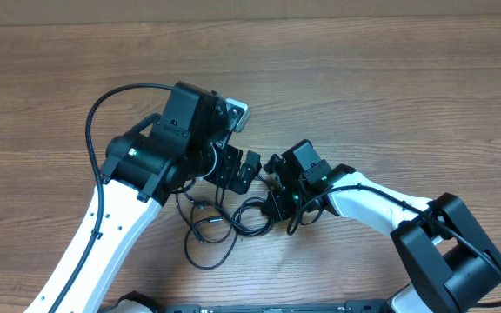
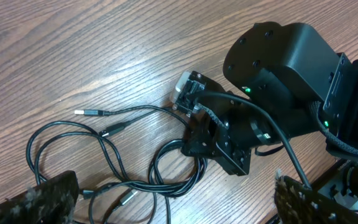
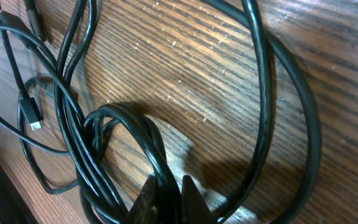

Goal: Untangle cables

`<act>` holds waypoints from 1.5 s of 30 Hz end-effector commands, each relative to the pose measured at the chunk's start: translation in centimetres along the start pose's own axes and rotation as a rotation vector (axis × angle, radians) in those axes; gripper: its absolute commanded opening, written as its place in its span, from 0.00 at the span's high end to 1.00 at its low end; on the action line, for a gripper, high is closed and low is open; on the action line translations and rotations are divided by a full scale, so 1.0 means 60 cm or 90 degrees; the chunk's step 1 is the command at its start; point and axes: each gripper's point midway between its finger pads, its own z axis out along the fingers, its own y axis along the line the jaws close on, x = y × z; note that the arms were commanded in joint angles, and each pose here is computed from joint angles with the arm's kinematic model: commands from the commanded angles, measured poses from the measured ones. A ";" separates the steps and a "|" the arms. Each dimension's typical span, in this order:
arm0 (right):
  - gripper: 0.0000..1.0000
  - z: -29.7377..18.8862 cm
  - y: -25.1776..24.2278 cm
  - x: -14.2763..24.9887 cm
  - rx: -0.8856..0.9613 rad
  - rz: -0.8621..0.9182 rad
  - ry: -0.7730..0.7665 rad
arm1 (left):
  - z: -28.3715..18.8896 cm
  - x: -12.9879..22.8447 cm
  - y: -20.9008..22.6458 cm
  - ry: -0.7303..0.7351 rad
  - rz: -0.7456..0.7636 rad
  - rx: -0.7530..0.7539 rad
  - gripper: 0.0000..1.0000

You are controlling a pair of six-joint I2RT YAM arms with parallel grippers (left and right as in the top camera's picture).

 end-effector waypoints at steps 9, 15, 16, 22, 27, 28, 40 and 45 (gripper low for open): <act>0.96 -0.114 0.015 -0.077 -0.003 0.032 -0.092 | -0.006 0.000 0.003 0.004 -0.010 -0.007 0.00; 0.96 -0.214 0.078 -0.128 -0.056 -0.032 -0.200 | -0.007 0.000 -0.026 0.001 0.076 0.058 0.00; 0.96 -0.229 0.089 -0.132 -0.062 -0.054 -0.215 | -0.008 -0.001 -0.033 -0.003 0.099 0.074 0.00; 0.96 -0.296 0.139 -0.130 -0.087 -0.136 -0.279 | -0.010 -0.006 -0.048 -0.020 0.189 0.107 0.00; 0.96 -0.355 0.161 -0.122 -0.088 -0.166 -0.339 | -0.030 -0.028 -0.070 -0.085 0.302 0.134 0.00; 0.96 -0.364 0.164 -0.121 -0.088 -0.169 -0.348 | -0.036 -0.028 -0.077 -0.095 0.326 0.145 0.00; 0.96 -0.427 0.230 -0.082 -0.171 -0.269 -0.392 | -0.066 -0.023 -0.101 -0.143 0.467 0.170 0.00; 0.96 -0.444 0.260 -0.066 -0.218 -0.329 -0.399 | -0.074 -0.017 -0.124 -0.161 0.512 0.222 0.00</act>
